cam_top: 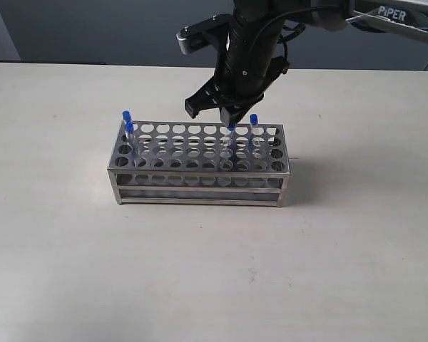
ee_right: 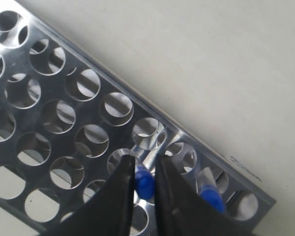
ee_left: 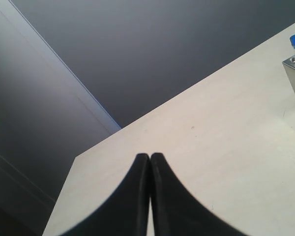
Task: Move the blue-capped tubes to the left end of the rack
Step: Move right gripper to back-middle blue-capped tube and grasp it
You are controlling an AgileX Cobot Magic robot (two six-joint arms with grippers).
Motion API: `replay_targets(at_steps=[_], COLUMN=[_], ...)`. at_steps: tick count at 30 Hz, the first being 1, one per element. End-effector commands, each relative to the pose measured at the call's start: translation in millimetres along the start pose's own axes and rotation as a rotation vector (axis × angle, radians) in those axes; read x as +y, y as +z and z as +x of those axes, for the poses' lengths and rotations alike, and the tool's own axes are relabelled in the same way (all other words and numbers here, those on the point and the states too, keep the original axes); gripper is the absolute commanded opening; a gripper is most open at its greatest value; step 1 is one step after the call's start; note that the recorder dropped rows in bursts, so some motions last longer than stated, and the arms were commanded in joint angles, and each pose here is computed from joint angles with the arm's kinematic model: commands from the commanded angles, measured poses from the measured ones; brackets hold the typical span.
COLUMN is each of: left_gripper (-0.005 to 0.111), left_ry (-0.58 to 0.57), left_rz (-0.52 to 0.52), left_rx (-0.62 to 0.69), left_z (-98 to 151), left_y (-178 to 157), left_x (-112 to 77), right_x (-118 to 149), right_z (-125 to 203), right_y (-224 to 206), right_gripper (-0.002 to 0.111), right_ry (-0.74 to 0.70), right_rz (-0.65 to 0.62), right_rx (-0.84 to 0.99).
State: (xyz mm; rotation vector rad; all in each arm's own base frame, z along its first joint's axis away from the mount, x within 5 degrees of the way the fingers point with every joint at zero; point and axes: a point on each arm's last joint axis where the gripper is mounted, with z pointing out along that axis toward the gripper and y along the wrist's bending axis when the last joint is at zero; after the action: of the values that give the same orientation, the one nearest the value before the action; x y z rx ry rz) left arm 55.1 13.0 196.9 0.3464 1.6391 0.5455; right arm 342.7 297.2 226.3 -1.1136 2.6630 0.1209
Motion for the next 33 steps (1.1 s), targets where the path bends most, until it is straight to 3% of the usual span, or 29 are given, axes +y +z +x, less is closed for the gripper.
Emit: replay_targets(at_steps=[1,15,17,23,33], left_gripper=[0.001,0.001,0.001,0.001,0.001], left_ry=[-0.004,-0.004,-0.004,-0.004,-0.004], left_rz=[0.0,0.0,0.0,0.0,0.0], left_rx=[-0.005,-0.005,-0.005,-0.005,-0.005], left_z=[-1.7,-1.7,-1.7,-1.7,-1.7], left_y=[-0.1,-0.1,-0.1,-0.1,-0.1], left_x=[0.8,0.8,0.8,0.8,0.8], right_x=[-3.1,-3.4,-3.4,-3.2,-3.1], right_z=[0.5,0.5,0.5,0.5,1.8], right_y=[-1.7,-1.7,-1.7,-1.7,16.2], right_gripper=[-0.001,-0.001,0.004,0.035,0.038], right_ry=[-0.006,-0.02,-0.021,-0.022,-0.023], right_rz=[0.014,0.017,0.017,0.015,0.011], right_rx=[-0.005,-0.005,-0.005,-0.005,0.036])
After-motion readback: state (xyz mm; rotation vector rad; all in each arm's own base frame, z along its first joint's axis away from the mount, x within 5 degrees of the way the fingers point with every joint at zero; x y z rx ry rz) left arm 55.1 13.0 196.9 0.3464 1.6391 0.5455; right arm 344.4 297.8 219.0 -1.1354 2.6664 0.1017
